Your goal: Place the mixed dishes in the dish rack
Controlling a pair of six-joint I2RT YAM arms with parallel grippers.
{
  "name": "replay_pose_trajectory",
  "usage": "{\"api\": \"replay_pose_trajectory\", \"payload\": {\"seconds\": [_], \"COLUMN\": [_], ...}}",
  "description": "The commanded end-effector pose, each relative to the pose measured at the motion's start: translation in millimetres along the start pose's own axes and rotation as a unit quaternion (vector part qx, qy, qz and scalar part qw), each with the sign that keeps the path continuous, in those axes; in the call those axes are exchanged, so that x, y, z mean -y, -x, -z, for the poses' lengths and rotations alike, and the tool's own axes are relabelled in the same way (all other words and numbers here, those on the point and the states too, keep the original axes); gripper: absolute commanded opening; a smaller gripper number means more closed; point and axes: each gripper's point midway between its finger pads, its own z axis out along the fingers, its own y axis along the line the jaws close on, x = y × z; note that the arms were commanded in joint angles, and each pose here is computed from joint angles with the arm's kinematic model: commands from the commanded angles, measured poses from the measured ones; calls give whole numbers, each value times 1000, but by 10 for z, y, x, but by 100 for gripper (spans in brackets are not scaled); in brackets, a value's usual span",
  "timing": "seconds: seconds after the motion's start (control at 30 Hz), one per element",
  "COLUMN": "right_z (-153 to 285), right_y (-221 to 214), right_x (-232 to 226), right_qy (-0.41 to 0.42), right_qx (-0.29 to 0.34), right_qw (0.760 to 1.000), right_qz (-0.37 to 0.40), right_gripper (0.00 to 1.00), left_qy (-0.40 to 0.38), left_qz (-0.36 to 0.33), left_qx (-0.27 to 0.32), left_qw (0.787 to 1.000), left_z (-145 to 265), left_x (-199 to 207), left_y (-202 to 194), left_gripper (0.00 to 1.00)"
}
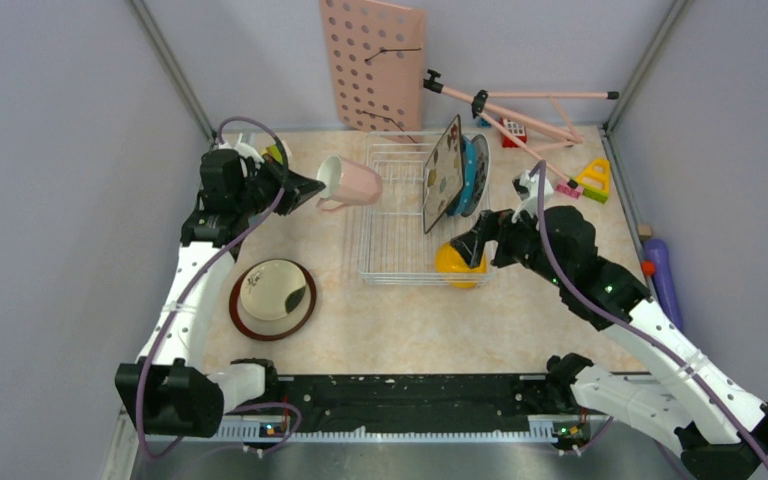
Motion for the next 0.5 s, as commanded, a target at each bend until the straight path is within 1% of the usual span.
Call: {"api": "replay_pose_trajectory", "payload": {"seconds": [0.0, 0.07, 0.17, 0.37, 0.47], "right_z": [191, 205, 230, 231, 287], "right_y": [542, 595, 669, 777, 827], "right_x": [-723, -876, -1058, -1186, -1292], "right_qy": [173, 211, 257, 289, 322], "right_qx": [64, 66, 74, 93, 106], "right_qw": [983, 975, 964, 953, 940], "right_qz": [17, 13, 5, -24, -29], "right_gripper": [96, 97, 98, 99, 99], "left_qy": [-180, -213, -266, -311, -330], "left_qz": [-23, -11, -16, -25, -15], "left_qx": [-39, -64, -89, -124, -135], "left_qw": [983, 975, 960, 942, 934], "left_z": [377, 430, 509, 543, 544], "left_x": [793, 882, 1066, 1281, 1364], "left_y": [-185, -320, -485, -762, -817], "left_gripper": [0, 0, 0, 0, 0]}}
